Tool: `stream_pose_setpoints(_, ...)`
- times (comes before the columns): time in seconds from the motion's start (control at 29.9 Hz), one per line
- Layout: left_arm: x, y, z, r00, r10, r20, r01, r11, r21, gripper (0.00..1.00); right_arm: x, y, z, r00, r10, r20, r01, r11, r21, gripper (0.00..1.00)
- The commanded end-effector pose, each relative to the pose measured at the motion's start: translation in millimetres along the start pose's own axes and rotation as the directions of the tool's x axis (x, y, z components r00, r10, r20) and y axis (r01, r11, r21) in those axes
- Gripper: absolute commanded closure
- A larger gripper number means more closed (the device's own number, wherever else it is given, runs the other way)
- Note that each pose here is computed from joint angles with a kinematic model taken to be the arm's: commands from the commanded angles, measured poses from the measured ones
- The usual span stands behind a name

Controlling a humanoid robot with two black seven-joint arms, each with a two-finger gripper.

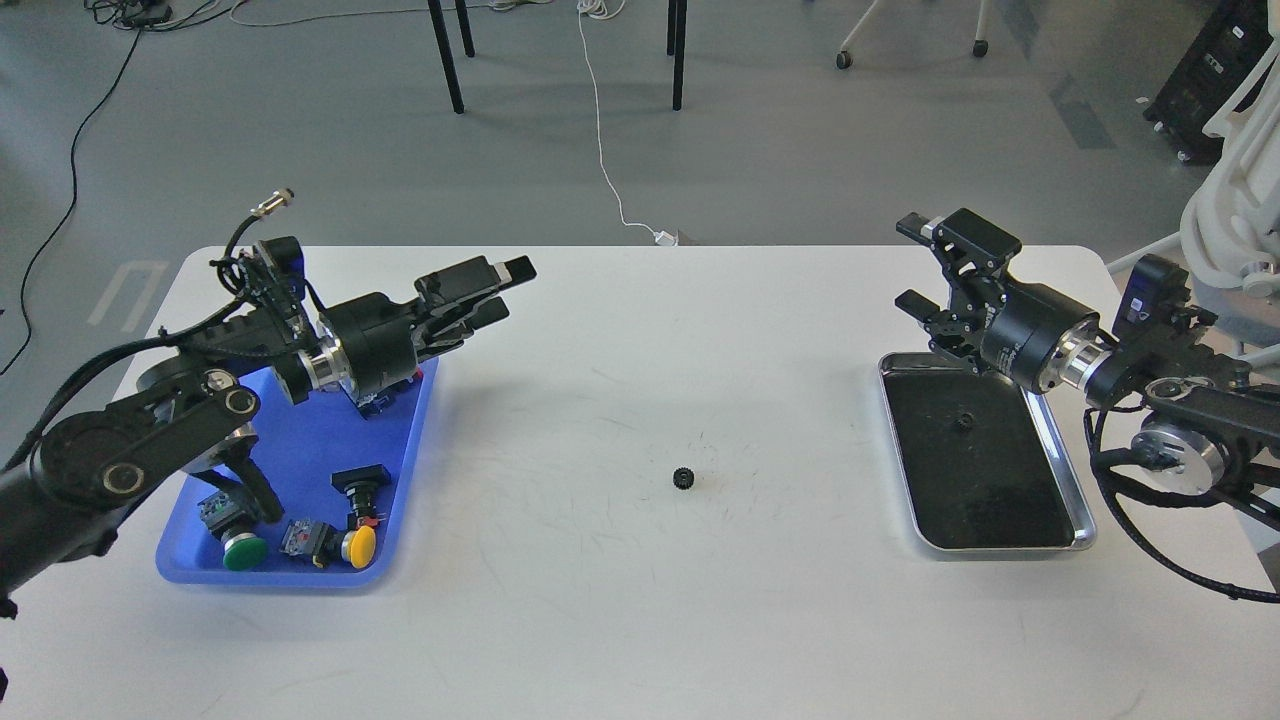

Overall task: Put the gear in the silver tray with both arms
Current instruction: 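Open the left gripper to set the gear on the table, then withdraw, then reach the right gripper to the gear on the table and grasp it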

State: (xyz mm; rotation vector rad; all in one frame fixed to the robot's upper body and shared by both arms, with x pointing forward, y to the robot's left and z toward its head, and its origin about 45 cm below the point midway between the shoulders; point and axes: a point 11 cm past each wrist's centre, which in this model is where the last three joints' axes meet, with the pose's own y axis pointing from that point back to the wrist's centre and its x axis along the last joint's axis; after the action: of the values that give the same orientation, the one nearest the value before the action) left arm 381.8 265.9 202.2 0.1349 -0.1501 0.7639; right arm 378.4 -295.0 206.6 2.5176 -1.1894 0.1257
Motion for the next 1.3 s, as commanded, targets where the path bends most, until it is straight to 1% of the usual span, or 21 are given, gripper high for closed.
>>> stream_pose_setpoints(0.0, 9.4, 34.0, -4.7, 0.971, 0.123, -0.202, -0.144, 0.985, -0.093, 0.03, -13.8, 0.2, 2.7, 0.974, -0.123, -0.188, 0.116, 0.992, -0.048, 0.01)
stream_pose_setpoints(0.1, 12.2, 49.9, -10.9, 0.943, 0.18, -0.28, -0.219, 0.969, -0.113, 0.03, -20.2, -4.4, -0.9, 0.89, -0.259, -0.375, 0.223, 0.965, -0.135, 0.01)
stream_pose_setpoints(0.2, 20.0, 57.1, -10.0, 0.919, 0.223, -0.324, -0.277, 0.952, -0.129, 0.02, -36.1, -21.2, -12.7, 0.753, -0.405, -0.519, 0.333, 0.914, -0.231, 0.01)
stream_pose_setpoints(0.27, 26.0, 59.2, -6.2, 0.903, 0.242, -0.356, -0.31, 0.939, -0.148, 0.02, -49.8, -32.2, -19.9, 0.63, -0.497, -0.596, 0.395, 0.867, -0.305, 0.01)
stream_pose_setpoints(0.37, 34.1, 62.8, -1.4, 0.882, 0.266, -0.389, -0.352, 0.92, -0.17, 0.02, -68.5, -52.1, -36.7, 0.437, -0.574, -0.692, 0.45, 0.806, -0.384, 0.01)
stream_pose_setpoints(0.5, 39.1, 64.9, 1.6, 0.878, 0.284, -0.387, -0.372, 0.911, -0.177, 0.02, -95.9, -83.2, -43.7, 0.222, -0.614, -0.758, 0.474, 0.747, -0.466, 0.01)
stream_pose_setpoints(0.63, 38.9, 65.0, 3.6, 0.88, 0.28, -0.383, -0.369, 0.912, -0.18, 0.02, -120.0, -101.9, -29.7, -0.005, -0.593, -0.805, 0.468, 0.71, -0.526, 0.02)
stream_pose_setpoints(0.7, 37.1, 63.0, 8.6, 0.886, 0.267, -0.38, -0.359, 0.913, -0.194, 0.02, -133.0, -106.1, -21.4, -0.086, -0.566, -0.82, 0.475, 0.7, -0.533, 0.02)
stream_pose_setpoints(0.77, 36.0, 62.2, 10.7, 0.887, 0.264, -0.378, -0.356, 0.913, -0.199, 0.02, -139.7, -107.7, -17.6, -0.123, -0.537, -0.835, 0.484, 0.702, -0.523, 0.04)
stream_pose_setpoints(0.9, 33.5, 63.1, 8.4, 0.885, 0.264, -0.383, -0.357, 0.914, -0.195, 0.02, -138.3, -105.3, -12.4, -0.13, -0.519, -0.845, 0.484, 0.711, -0.511, 0.06)
stream_pose_setpoints(0.94, 33.6, 63.6, 8.1, 0.885, 0.265, -0.383, -0.358, 0.913, -0.194, 0.02, -138.6, -104.9, -11.2, -0.13, -0.517, -0.846, 0.485, 0.711, -0.509, 0.08)
stream_pose_setpoints(1.04, 33.0, 63.8, 7.3, 0.884, 0.265, -0.384, -0.357, 0.914, -0.192, 0.02, -136.7, -102.2, -6.1, -0.137, -0.526, -0.839, 0.48, 0.706, -0.521, 0.09)
stream_pose_setpoints(1.07, 32.5, 63.4, 7.2, 0.885, 0.264, -0.384, -0.357, 0.914, -0.192, 0.02, -135.7, -101.5, -3.1, -0.137, -0.529, -0.837, 0.477, 0.705, -0.524, 0.11)
stream_pose_setpoints(1.17, 31.6, 63.7, 6.0, 0.883, 0.265, -0.387, -0.357, 0.915, -0.19, 0.02, -134.2, -102.5, 3.6, -0.127, -0.517, -0.846, 0.473, 0.719, -0.51, 0.25)
stream_pose_setpoints(1.24, 30.5, 65.0, 3.8, 0.882, 0.267, -0.389, -0.358, 0.915, -0.185, 0.02, -136.4, -101.5, 8.4, -0.119, -0.51, -0.852, 0.478, 0.722, -0.5, 0.28)
stream_pose_setpoints(1.27, 30.5, 65.0, 3.8, 0.882, 0.267, -0.389, -0.358, 0.915, -0.185, 0.02, -137.3, -101.2, 9.5, -0.116, -0.507, -0.854, 0.48, 0.724, -0.494, 0.31)
